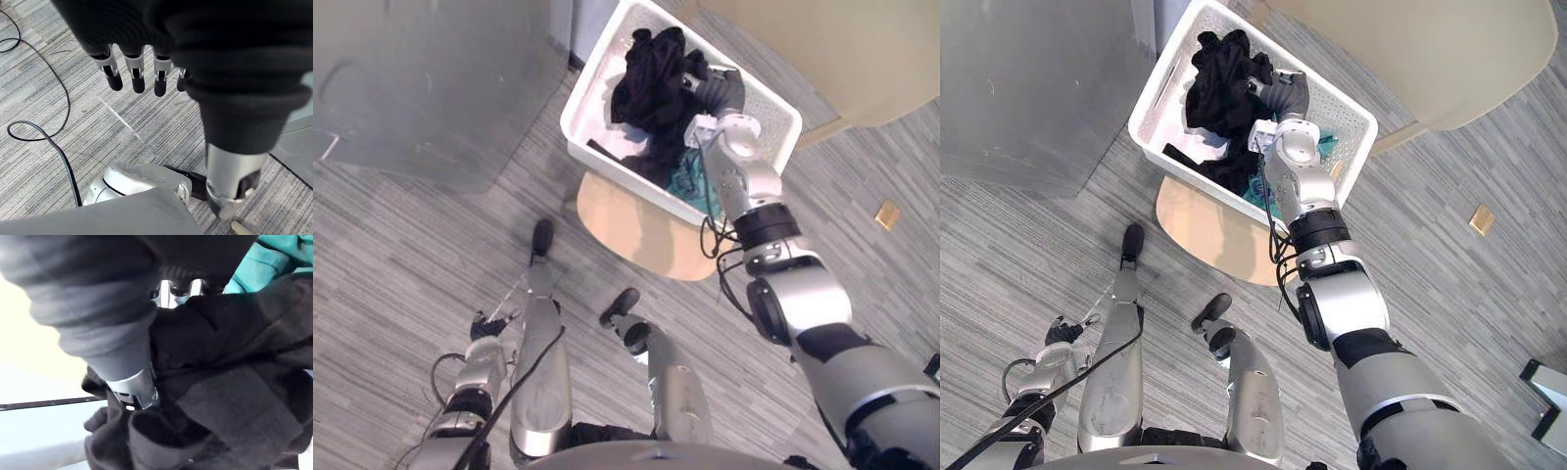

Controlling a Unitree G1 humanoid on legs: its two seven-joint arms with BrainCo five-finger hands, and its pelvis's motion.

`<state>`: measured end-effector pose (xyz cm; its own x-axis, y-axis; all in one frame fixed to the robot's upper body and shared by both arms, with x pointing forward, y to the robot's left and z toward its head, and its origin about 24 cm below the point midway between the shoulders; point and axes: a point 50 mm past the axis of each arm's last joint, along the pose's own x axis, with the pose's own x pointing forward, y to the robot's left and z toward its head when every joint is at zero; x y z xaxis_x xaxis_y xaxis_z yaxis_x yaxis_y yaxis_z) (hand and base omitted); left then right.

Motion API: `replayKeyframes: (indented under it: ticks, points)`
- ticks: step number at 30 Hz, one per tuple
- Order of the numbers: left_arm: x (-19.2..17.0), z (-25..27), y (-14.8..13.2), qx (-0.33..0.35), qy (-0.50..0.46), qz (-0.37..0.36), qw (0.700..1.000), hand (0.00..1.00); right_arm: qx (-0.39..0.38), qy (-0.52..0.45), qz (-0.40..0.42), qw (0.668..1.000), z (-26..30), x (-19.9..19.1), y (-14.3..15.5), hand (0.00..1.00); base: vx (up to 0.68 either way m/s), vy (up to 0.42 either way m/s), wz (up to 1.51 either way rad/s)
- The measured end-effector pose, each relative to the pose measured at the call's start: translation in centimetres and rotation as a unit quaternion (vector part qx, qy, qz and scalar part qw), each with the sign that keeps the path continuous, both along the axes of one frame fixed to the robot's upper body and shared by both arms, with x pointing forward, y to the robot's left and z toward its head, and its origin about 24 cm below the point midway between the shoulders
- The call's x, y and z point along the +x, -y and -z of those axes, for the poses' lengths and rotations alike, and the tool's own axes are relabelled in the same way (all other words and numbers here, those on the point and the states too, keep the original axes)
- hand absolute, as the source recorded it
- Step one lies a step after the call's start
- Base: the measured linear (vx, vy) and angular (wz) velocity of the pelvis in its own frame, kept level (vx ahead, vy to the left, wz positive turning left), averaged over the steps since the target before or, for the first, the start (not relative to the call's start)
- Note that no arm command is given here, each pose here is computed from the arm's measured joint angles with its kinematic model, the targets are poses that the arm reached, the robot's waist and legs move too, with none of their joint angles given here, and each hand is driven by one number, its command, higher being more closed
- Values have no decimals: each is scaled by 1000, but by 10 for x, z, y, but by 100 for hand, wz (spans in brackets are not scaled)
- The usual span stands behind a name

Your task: Pick up the laundry basket with both hands and put the clothes into the washing machine.

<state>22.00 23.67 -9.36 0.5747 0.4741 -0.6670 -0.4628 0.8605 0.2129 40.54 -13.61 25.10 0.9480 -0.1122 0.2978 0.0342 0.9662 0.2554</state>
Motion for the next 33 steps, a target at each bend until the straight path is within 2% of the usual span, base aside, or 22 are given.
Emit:
replayKeyframes:
  ticks: [4, 11, 14, 25, 33]
  points:
    - [-3, 3, 0, -8, -12, -1, 1000, 0, 43, 19, -22, 999, 6, -10, 0, 100, 19, -54, 11]
    - [-4, -3, 2, 0, 6, 20, 1000, 0, 65, 48, -47, 996, 10, -26, -2, 100, 20, -37, 2]
    - [3, -9, 19, -13, 36, 46, 998, 0, 96, 54, -48, 993, 19, -35, 6, 100, 32, -15, 11]
    - [-12, -13, 40, -24, 61, 93, 993, 0, 139, -17, -66, 988, 80, -50, 0, 100, 60, -40, -6]
    - [-17, -31, 47, -21, 107, 116, 987, 0, 160, -22, -76, 984, 91, -59, -7, 100, 55, -41, -2]
